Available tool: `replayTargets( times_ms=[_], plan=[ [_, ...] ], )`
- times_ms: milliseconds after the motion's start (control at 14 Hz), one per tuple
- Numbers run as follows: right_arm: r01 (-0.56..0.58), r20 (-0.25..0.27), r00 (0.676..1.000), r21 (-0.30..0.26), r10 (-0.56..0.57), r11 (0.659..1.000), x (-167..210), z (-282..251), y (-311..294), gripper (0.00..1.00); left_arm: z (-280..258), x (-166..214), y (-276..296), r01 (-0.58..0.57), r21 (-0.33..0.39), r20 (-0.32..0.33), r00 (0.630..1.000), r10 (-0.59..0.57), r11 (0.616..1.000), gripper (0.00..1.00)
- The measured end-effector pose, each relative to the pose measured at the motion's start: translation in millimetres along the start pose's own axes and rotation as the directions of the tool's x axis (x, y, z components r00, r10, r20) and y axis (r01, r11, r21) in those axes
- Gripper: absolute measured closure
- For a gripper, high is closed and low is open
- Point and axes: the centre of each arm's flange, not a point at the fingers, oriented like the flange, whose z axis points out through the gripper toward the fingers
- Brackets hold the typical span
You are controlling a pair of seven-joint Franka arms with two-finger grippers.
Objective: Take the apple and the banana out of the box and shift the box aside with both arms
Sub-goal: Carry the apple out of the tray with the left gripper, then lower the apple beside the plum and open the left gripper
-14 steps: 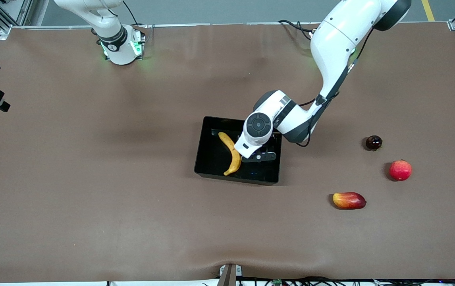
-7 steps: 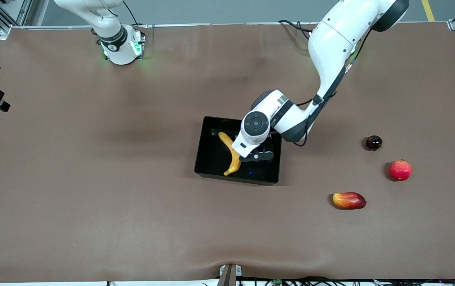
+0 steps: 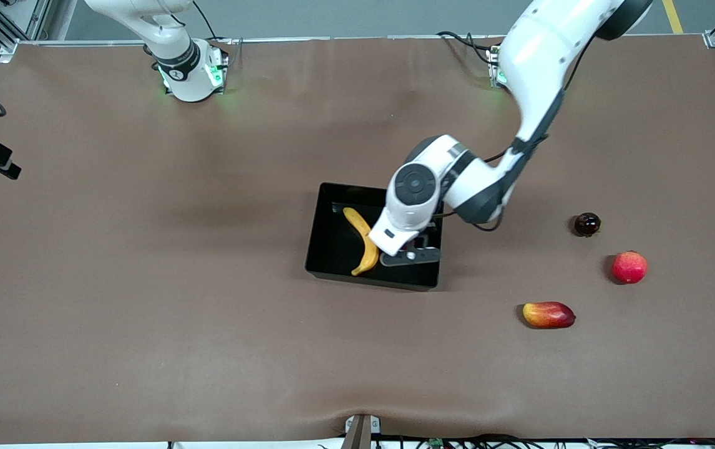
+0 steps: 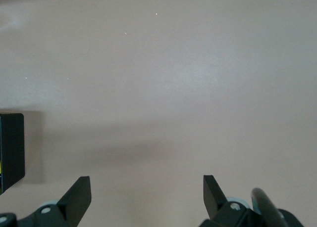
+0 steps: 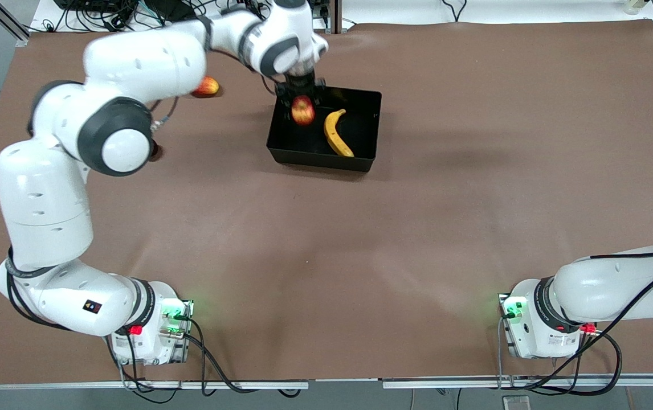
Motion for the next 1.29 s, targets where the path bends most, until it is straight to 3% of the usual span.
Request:
replayTargets(
  times_ms=[214,429,714,1000,1286],
  plan=[
    [0.005,0.016,1.0,-0.002,-0.005,1.0,4,9,-3,0.0,-71,49,-70,0.117,-0.015,-0.07,0.991,-0.118,0.993,0.32],
    [0.008,0.019,1.0,-0.002,-0.008,1.0,5,11,-4,0.0,-102,91,-158,0.2,0.005,-0.082,0.977,-0.199,0.98,0.32],
    [0.017,0.057,0.998,-0.005,-0.017,1.0,13,30,-10,0.0,-56,114,-252,0.246,0.078,0.012,0.969,-0.248,0.966,0.32],
    [0.013,0.109,0.994,-0.012,-0.012,1.0,24,61,-9,0.0,9,118,-351,0.193,0.118,0.146,0.967,-0.209,0.974,0.32],
    [-0.015,0.169,0.985,-0.026,0.019,1.0,45,111,7,0.0,64,106,-376,0.16,0.125,0.248,0.951,-0.187,0.979,0.32]
  ],
)
